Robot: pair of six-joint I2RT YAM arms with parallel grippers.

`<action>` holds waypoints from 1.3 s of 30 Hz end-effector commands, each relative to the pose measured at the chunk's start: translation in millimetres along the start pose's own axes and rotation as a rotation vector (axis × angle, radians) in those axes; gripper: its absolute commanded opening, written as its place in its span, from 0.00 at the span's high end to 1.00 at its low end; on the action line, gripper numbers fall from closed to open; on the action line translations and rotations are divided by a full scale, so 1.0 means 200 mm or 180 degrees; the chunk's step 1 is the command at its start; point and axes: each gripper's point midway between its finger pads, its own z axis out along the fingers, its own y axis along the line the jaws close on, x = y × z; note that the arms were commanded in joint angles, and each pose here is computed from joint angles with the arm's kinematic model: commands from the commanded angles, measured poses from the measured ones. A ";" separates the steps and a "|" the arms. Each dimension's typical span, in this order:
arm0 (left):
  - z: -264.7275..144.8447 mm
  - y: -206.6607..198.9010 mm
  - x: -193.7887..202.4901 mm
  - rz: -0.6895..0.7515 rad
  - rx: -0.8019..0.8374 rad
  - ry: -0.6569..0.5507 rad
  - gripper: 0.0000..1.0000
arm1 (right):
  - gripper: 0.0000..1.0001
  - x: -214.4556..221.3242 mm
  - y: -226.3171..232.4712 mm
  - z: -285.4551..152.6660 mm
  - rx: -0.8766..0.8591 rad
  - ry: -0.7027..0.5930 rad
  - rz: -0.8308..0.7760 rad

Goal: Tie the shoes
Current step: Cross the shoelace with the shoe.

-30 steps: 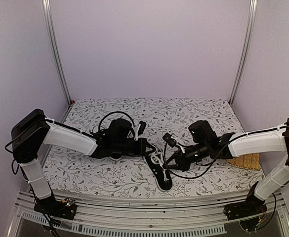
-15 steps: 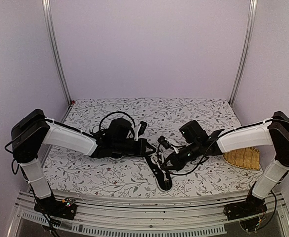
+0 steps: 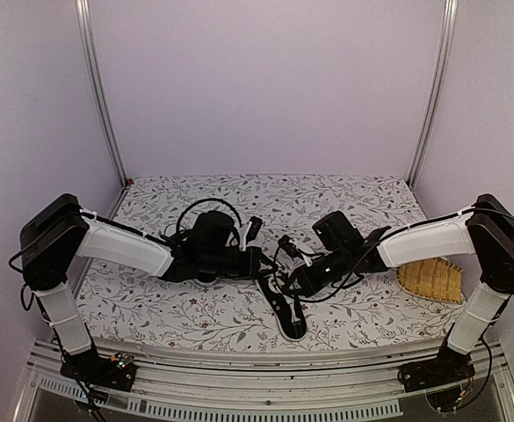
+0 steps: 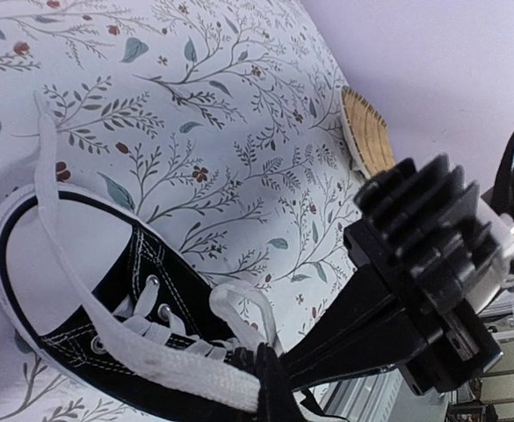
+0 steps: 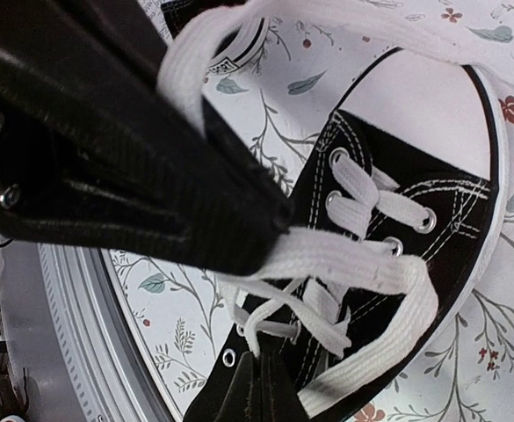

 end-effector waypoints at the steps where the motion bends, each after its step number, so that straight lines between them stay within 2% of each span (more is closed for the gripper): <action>1: -0.04 -0.10 -0.10 0.0106 0.0156 -0.0123 1.00 | 0.98 -0.11 -0.02 0.03 0.0068 -0.0194 0.0044; 13: -0.01 -0.13 -0.11 0.0073 0.0243 -0.0094 1.00 | 0.98 -0.22 -0.08 0.05 0.0208 -0.0693 0.0051; 23: 0.05 -0.18 -0.10 0.0059 0.0359 -0.0024 1.00 | 0.98 -0.27 -0.03 0.05 0.0042 -0.1140 -0.0062; 26: 0.06 -0.19 -0.10 0.0069 0.0383 -0.0015 1.00 | 0.98 -0.27 0.03 0.07 -0.0193 -0.1152 -0.0151; 32: 0.06 -0.11 -0.15 0.0100 0.0229 -0.0067 1.00 | 0.98 -0.18 0.14 0.10 -0.0705 -0.0916 -0.0239; 39: 0.02 -0.02 -0.14 0.0087 -0.0001 0.0030 0.56 | 0.98 -0.09 0.16 0.10 -0.0905 -0.0850 -0.0134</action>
